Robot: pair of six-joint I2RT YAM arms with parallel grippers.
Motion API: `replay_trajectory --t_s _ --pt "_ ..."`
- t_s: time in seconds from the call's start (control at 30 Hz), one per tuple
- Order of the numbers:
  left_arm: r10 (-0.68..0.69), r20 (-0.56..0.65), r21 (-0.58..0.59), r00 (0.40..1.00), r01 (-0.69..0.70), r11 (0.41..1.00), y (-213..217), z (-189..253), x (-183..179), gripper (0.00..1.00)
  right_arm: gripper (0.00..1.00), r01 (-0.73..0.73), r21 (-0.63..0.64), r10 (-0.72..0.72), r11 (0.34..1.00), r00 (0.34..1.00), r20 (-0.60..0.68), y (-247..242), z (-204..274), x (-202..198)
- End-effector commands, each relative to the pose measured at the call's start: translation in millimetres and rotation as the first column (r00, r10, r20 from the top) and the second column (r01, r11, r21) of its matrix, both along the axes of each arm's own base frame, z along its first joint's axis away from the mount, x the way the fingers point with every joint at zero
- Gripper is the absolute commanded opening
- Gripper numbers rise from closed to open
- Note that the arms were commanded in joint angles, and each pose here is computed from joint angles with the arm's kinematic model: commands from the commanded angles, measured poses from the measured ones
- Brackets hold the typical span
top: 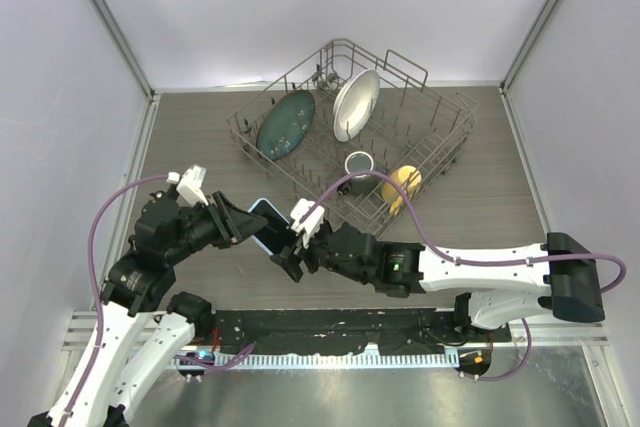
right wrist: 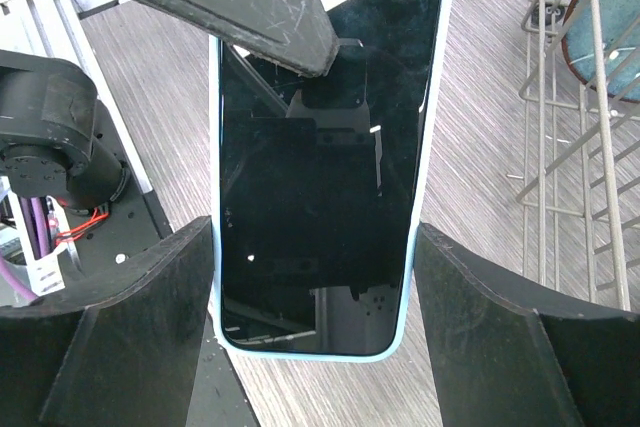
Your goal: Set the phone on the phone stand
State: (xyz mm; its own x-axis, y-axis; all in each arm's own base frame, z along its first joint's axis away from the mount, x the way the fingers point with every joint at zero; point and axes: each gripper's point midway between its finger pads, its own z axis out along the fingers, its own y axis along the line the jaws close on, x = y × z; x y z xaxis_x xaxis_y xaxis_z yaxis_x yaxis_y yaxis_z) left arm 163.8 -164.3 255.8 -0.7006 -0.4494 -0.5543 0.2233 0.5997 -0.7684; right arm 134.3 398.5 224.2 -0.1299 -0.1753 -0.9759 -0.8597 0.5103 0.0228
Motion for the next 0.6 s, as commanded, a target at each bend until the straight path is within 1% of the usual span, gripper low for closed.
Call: replay_trajectory --t_s 0.0,0.23,0.33,0.4,0.43,0.47,0.5,0.53,0.57 --pt "-0.004 0.061 0.025 0.998 0.002 1.000 4 15 0 0.40 0.01 0.024 0.144 -0.031 0.989 0.999 0.044 13 57 6" --pt "-0.002 0.058 0.035 0.998 0.000 0.999 4 15 2 0.37 0.01 0.011 0.142 -0.018 0.990 0.999 0.047 21 60 4" --pt "-0.011 0.056 0.046 0.998 0.009 0.999 4 14 2 0.33 0.01 0.002 0.143 -0.009 0.990 0.999 0.047 23 62 2" --pt "-0.008 0.068 0.054 0.998 0.004 0.999 5 16 3 0.23 0.01 -0.007 0.139 0.000 0.990 0.999 0.046 25 61 0" --pt "-0.005 0.073 0.057 0.997 0.000 0.998 6 16 3 0.15 0.01 -0.010 0.139 0.003 0.990 0.999 0.046 25 61 -1" --pt "-0.001 0.086 0.057 0.996 -0.004 0.998 7 18 2 0.00 0.01 -0.012 0.137 0.006 0.991 0.999 0.044 25 61 -1" --pt "0.003 0.096 0.056 0.995 -0.008 0.998 8 21 2 0.00 0.01 -0.006 0.111 0.001 0.994 0.999 0.039 24 55 -1" --pt "0.013 0.113 0.060 0.993 -0.020 0.998 10 23 2 0.00 0.09 0.005 0.097 -0.009 0.995 0.999 0.037 22 51 1" --pt "0.026 0.136 0.061 0.990 -0.035 0.998 14 28 -1 0.00 0.36 0.022 0.083 -0.024 0.996 0.999 0.031 18 45 2"
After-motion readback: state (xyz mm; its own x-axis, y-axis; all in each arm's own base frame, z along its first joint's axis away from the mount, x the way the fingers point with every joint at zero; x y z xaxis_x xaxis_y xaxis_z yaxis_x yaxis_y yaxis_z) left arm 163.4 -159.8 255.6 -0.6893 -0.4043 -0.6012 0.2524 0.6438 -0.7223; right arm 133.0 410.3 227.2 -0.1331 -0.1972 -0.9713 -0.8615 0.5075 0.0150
